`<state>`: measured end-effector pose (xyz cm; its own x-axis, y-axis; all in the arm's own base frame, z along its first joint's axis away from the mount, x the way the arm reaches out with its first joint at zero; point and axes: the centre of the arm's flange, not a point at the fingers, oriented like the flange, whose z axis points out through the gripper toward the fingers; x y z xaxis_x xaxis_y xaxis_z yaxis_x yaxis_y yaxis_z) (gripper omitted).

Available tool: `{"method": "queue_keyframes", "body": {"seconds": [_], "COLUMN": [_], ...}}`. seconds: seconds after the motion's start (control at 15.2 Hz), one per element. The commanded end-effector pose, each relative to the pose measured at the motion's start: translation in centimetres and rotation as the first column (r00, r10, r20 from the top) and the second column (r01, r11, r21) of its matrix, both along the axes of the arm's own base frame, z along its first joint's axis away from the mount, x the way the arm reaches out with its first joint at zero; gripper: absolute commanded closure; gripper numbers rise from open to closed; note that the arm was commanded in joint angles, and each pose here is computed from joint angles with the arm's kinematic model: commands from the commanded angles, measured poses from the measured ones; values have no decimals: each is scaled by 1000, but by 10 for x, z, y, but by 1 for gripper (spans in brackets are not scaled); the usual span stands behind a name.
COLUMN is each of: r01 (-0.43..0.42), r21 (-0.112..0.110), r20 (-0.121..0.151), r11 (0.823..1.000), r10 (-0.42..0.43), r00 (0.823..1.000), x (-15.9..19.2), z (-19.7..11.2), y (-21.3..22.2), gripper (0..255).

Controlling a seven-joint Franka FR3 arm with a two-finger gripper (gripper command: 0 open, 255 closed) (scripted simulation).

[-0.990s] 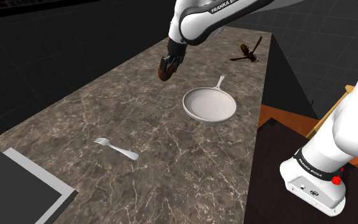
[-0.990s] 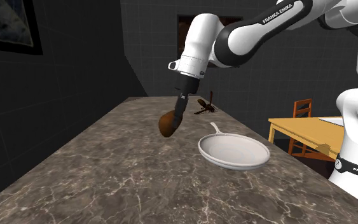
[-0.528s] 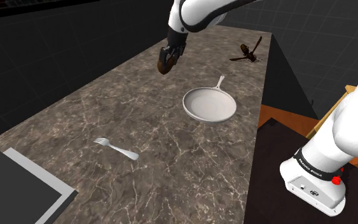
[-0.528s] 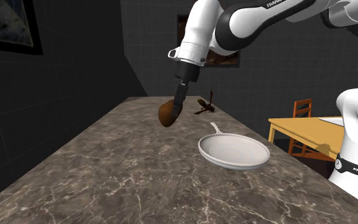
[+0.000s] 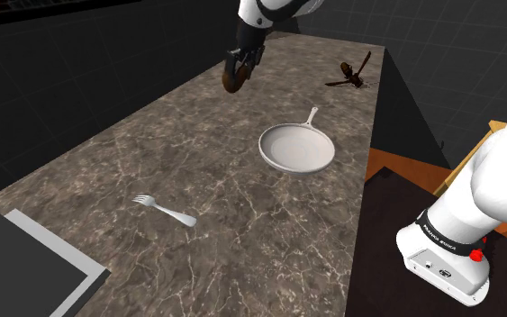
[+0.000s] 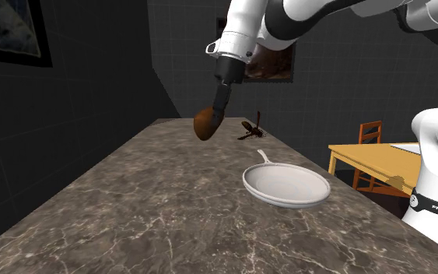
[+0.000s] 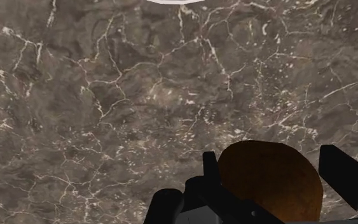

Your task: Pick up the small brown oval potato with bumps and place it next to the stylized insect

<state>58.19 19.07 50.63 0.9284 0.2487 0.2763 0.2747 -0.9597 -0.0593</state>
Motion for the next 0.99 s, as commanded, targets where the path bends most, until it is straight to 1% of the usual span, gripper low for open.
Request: {"method": "queue_keyframes", "body": {"seconds": [0.0, 0.4, 0.92], "r01": [0, 0, 0], "r21": [0, 0, 0], "r20": [-1, -1, -1], "r11": [1000, 1000, 1000], "r10": [0, 0, 0], "r00": [1000, 1000, 1000], "x": [0, 0, -20], "z": [10, 40, 40], "y": [0, 0, -104], "gripper": [255, 255, 255]}}
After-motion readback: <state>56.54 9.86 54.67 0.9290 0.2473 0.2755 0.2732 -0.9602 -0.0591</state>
